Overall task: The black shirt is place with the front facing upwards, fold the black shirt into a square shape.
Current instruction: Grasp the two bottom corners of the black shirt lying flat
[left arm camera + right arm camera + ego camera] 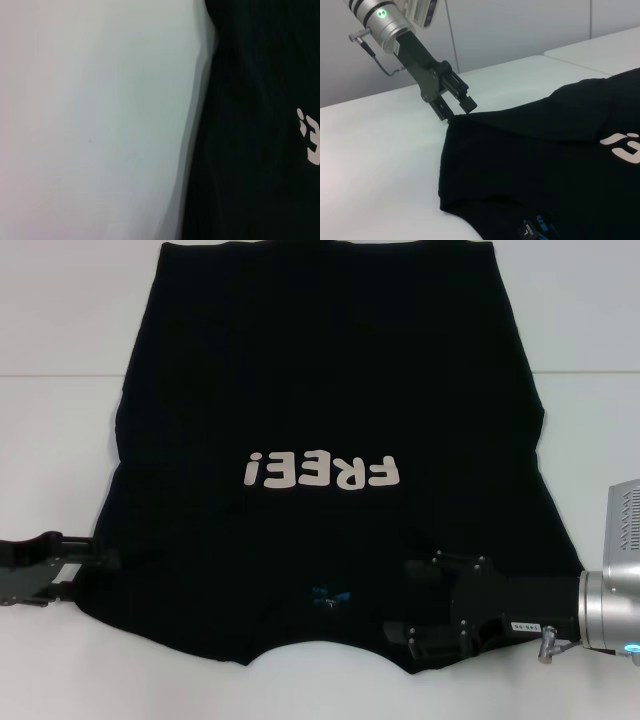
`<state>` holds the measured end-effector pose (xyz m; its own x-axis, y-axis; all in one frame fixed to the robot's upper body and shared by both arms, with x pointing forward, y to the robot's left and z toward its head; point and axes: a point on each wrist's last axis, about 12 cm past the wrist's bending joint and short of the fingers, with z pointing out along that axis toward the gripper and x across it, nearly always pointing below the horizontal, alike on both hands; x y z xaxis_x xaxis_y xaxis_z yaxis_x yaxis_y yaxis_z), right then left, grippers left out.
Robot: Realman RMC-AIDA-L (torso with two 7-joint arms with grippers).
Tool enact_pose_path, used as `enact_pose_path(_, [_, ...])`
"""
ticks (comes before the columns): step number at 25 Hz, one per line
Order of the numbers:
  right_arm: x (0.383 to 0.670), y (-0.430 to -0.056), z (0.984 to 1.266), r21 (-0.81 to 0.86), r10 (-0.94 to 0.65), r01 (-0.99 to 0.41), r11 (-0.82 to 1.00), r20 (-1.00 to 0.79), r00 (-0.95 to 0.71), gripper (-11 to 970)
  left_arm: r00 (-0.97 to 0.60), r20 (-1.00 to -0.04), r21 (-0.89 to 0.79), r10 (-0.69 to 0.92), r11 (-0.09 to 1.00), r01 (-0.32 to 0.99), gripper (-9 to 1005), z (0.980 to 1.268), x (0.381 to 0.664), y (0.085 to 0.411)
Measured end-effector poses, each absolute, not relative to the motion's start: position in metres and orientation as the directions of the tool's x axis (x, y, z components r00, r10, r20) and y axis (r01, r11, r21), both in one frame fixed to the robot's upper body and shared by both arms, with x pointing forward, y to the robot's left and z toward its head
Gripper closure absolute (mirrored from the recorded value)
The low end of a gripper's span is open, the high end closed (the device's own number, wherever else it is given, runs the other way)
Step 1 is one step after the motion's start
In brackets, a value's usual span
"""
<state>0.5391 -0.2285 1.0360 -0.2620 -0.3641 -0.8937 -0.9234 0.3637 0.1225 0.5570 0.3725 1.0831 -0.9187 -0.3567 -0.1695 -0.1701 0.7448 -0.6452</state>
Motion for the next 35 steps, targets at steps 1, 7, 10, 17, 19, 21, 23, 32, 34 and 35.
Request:
enact_pose_path(1, [0.539, -0.228, 1.036, 0.124, -0.364, -0.923, 0.364, -0.894, -0.263, 29, -0.921, -0.172, -0.643, -0.350, 0.748, -0.164, 64, 1.083, 0.557, 0.372])
enact_pose_path(7, [0.539, -0.229, 1.036, 0.133, -0.357, -0.920, 0.368, -0.894, -0.272, 30, -0.932, -0.193, -0.627, -0.307, 0.769, -0.124, 221, 1.085, 0.560, 0.367])
enact_pose_path(10, [0.539, -0.229, 1.036, 0.136, -0.356, -0.919, 0.370, -0.893, -0.275, 31, -0.934, -0.201, -0.620, -0.296, 0.776, -0.113, 331, 1.086, 0.561, 0.366])
enact_pose_path(17, [0.538, -0.229, 1.037, 0.150, -0.348, -0.917, 0.370, -0.893, -0.286, 32, -0.934, -0.203, -0.615, -0.295, 0.780, -0.113, 618, 1.085, 0.561, 0.366])
enact_pose_path(19, [0.538, -0.230, 1.037, 0.152, -0.344, -0.916, 0.371, -0.894, -0.287, 32, -0.934, -0.203, -0.615, -0.295, 0.781, -0.113, 715, 1.084, 0.560, 0.366])
enact_pose_path(21, [0.538, -0.231, 1.038, 0.158, -0.338, -0.913, 0.376, -0.894, -0.294, 32, -0.934, -0.204, -0.614, -0.294, 0.781, -0.111, 864, 1.084, 0.560, 0.366])
enact_pose_path(23, [0.539, -0.232, 1.038, 0.166, -0.334, -0.909, 0.383, -0.892, -0.304, 31, -0.934, -0.206, -0.613, -0.291, 0.782, -0.109, 940, 1.084, 0.560, 0.366])
enact_pose_path(32, [0.558, -0.270, 1.073, 0.351, -0.222, -0.751, 0.559, -0.809, -0.544, 31, -0.937, -0.234, -0.615, -0.259, 0.786, -0.064, 947, 1.085, 0.559, 0.368])
enact_pose_path(34, [0.562, -0.283, 1.085, 0.411, -0.195, -0.684, 0.603, -0.756, -0.625, 31, -0.938, -0.240, -0.614, -0.252, 0.788, -0.054, 947, 1.085, 0.558, 0.368])
enact_pose_path(35, [0.565, -0.290, 1.092, 0.439, -0.182, -0.646, 0.624, -0.723, -0.667, 31, -0.938, -0.245, -0.614, -0.247, 0.788, -0.047, 947, 1.086, 0.558, 0.369])
